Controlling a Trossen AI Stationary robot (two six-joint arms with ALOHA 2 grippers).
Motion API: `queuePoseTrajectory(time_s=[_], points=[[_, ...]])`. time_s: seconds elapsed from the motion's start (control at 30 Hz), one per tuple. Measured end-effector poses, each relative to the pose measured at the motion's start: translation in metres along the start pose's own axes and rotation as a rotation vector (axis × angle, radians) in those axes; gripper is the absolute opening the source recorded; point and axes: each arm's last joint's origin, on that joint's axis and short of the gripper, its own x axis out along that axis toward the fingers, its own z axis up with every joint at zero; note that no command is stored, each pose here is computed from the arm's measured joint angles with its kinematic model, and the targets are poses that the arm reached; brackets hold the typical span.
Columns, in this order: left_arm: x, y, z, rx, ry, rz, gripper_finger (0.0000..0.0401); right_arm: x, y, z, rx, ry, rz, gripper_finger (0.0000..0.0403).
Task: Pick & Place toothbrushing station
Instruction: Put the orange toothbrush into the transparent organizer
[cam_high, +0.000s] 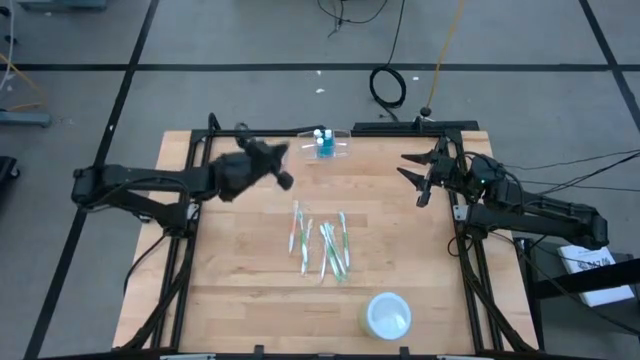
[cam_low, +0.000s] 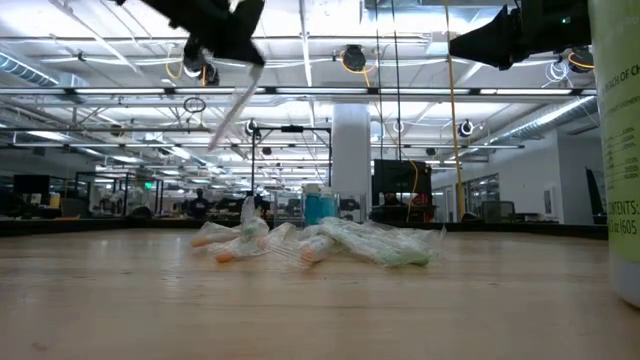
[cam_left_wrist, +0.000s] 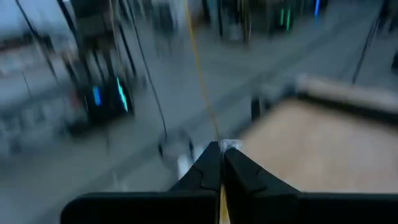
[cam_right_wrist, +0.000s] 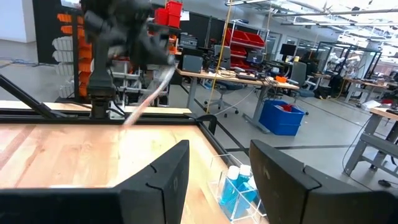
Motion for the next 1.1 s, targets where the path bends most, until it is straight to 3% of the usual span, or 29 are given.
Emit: queuePoseTrajectory(time_s=[0.2,0.3,0.47,0.73,1.1], points=[[0.029,0.031,0.024,0.05,-0.268,-0.004,0.0002,0.0,0.0,0.0,0.0,0.0,0.0,0.016],[0.057,0.053,0.019,0.035,-0.319,0.016,0.0001,0.001,0.0,0.0,-0.002,0.003,0.0,0.016],[0.103,0.087,-0.004,-0.07,-0.395,-0.047,0.0001,0.002,0.0,-0.001,-0.007,0.011,0.001,0.016],[0.152,0.11,-0.058,-0.129,-0.36,0.014,0.0001,0.005,0.0,-0.003,-0.016,0.019,0.003,0.016],[0.167,0.107,-0.086,-0.138,-0.264,0.01,0.0001,0.008,0.001,-0.007,-0.016,0.062,0.01,0.016]])
